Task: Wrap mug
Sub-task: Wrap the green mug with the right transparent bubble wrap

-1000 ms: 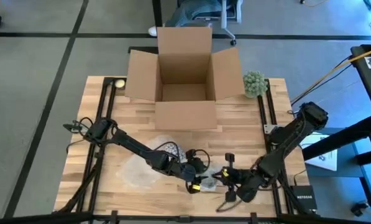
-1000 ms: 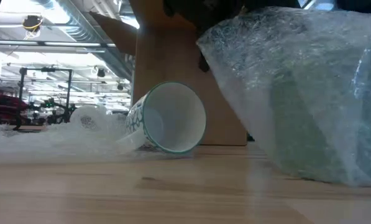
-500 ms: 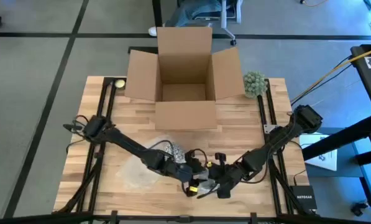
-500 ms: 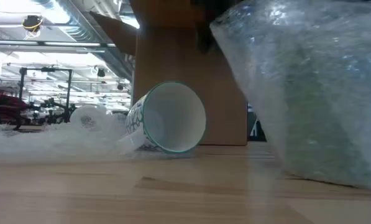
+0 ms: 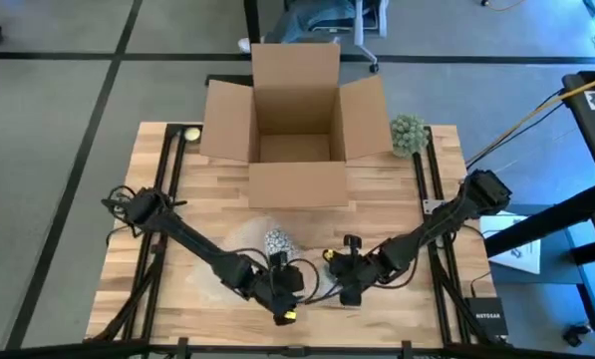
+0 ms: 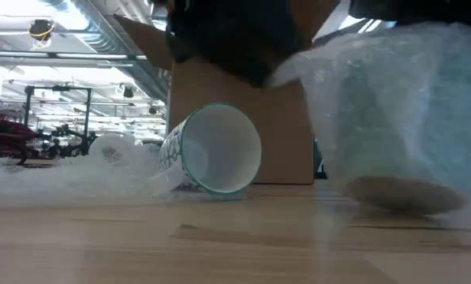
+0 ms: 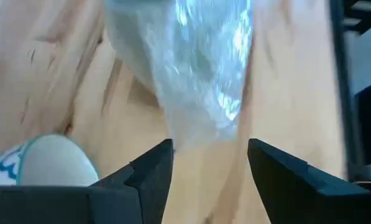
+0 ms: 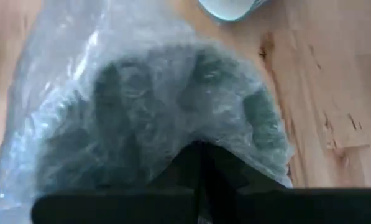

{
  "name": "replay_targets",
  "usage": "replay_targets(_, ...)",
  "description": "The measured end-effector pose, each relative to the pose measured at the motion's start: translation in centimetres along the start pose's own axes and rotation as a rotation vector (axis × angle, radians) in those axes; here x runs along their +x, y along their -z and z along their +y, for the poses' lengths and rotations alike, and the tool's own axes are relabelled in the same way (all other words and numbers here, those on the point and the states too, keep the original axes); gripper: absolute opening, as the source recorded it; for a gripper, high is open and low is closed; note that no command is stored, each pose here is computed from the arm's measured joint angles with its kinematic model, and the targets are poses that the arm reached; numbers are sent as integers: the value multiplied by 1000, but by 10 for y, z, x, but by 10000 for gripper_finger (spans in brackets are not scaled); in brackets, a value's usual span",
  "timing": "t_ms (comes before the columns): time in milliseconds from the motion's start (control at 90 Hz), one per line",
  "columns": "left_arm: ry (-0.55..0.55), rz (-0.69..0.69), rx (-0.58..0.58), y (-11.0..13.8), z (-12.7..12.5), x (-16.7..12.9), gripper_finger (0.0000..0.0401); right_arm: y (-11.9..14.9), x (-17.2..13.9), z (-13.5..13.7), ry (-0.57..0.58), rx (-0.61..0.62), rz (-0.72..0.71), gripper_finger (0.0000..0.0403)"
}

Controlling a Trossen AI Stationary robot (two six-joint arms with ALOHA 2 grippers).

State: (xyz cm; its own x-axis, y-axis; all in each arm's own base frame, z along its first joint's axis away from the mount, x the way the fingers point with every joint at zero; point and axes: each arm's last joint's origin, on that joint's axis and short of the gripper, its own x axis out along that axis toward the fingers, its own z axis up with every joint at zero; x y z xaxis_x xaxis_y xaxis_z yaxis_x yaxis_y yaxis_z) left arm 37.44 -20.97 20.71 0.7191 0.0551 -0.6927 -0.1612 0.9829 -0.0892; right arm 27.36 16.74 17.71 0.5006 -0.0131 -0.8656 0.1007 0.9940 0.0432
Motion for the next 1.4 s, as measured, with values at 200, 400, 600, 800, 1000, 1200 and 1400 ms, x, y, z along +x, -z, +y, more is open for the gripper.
replay_targets(200,-81,-67,13,0,1,8,192,2,1,0,-10,26,19,1)
replay_targets(400,-116,-119,17,-4,6,20,192,2,1,1,-18,27,16,1)
replay_targets(600,-113,-123,4,7,3,44,192,-3,-2,3,-34,5,2,1)
replay_targets(800,-133,-75,41,29,3,74,191,-21,-14,14,-119,-37,-48,1)
replay_targets(1000,-137,-53,25,33,9,84,191,-24,-18,15,-139,-70,-35,1)
replay_targets(1200,-126,-77,35,29,8,82,191,-29,-20,16,-120,-70,-73,1)
replay_targets(1400,-126,-73,40,29,8,81,191,-30,8,9,-56,-57,-22,1)
